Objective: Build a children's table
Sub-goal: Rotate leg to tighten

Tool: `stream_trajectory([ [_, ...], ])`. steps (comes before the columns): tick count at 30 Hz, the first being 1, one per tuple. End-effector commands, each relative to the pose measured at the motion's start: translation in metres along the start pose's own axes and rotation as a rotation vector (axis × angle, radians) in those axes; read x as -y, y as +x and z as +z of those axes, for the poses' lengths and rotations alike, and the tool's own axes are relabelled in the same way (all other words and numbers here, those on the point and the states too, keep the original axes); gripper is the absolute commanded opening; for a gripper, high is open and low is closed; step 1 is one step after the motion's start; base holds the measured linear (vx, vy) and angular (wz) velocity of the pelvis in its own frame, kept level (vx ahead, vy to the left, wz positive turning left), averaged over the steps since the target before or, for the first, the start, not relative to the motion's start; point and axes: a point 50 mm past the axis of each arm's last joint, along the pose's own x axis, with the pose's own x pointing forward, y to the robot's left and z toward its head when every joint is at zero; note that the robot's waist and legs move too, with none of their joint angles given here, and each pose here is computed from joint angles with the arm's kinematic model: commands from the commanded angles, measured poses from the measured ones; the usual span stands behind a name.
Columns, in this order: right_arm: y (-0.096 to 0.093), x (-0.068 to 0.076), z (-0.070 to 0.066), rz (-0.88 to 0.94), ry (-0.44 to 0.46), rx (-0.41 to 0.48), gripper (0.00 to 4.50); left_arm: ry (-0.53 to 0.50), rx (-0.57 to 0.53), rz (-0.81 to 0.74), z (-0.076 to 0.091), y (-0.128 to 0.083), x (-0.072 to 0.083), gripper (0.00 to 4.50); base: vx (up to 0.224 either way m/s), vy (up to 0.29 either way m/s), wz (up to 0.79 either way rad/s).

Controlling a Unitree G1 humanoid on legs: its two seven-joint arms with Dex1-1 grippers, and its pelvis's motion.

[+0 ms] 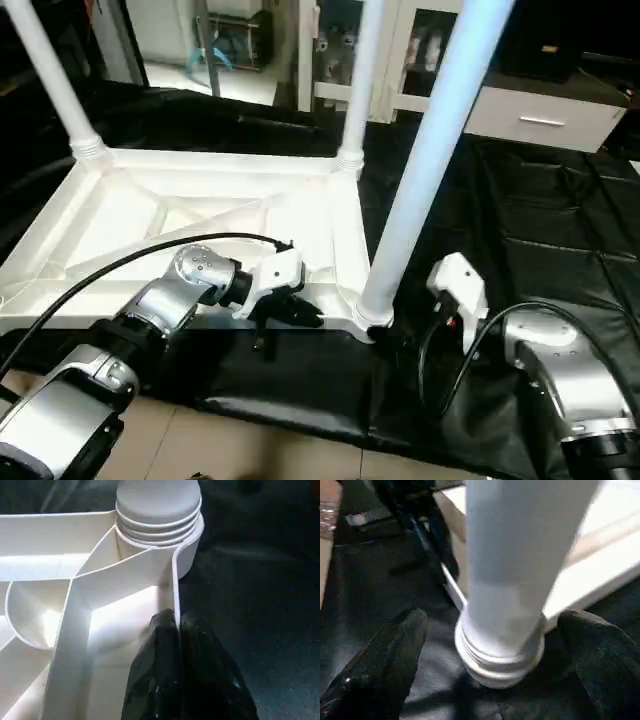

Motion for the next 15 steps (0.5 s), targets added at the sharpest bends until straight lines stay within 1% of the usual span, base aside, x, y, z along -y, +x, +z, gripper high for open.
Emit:
stream_trajectory([
  [1, 0.002, 0.000, 0.003, 0.024, -0.017, 0.002, 4.49, 0.003, -0.006, -0.054, -0.001, 0.006, 0.007, 0.00, 0.000, 0.000, 0.00],
  [2, 0.002, 0.000, 0.002, 0.027, -0.018, 0.001, 4.49, 0.003, -0.007, -0.053, -0.002, 0.006, 0.007, 0.00, 0.000, 0.000, 0.00],
  [3, 0.004, 0.001, 0.002, 0.041, -0.025, -0.001, 4.32, 0.003, -0.008, -0.050, -0.002, 0.006, 0.007, 0.00, 0.000, 0.000, 0.00],
  [4, 0.006, 0.001, 0.002, 0.050, -0.027, -0.002, 4.32, 0.003, -0.010, -0.050, -0.002, 0.005, 0.006, 0.00, 0.000, 0.000, 0.00],
  [9, 0.010, 0.005, -0.001, 0.070, -0.047, -0.029, 3.77, 0.004, -0.018, -0.043, -0.002, 0.003, 0.006, 0.00, 0.000, 0.000, 0.00],
  [12, 0.012, 0.006, -0.001, 0.073, -0.049, -0.030, 3.65, 0.004, -0.020, -0.041, -0.002, 0.003, 0.006, 0.00, 0.000, 0.000, 0.00],
  [15, 0.016, 0.007, 0.000, 0.086, -0.058, -0.036, 3.30, 0.005, -0.029, -0.051, -0.003, 0.003, 0.007, 0.00, 0.000, 0.000, 0.00],
])
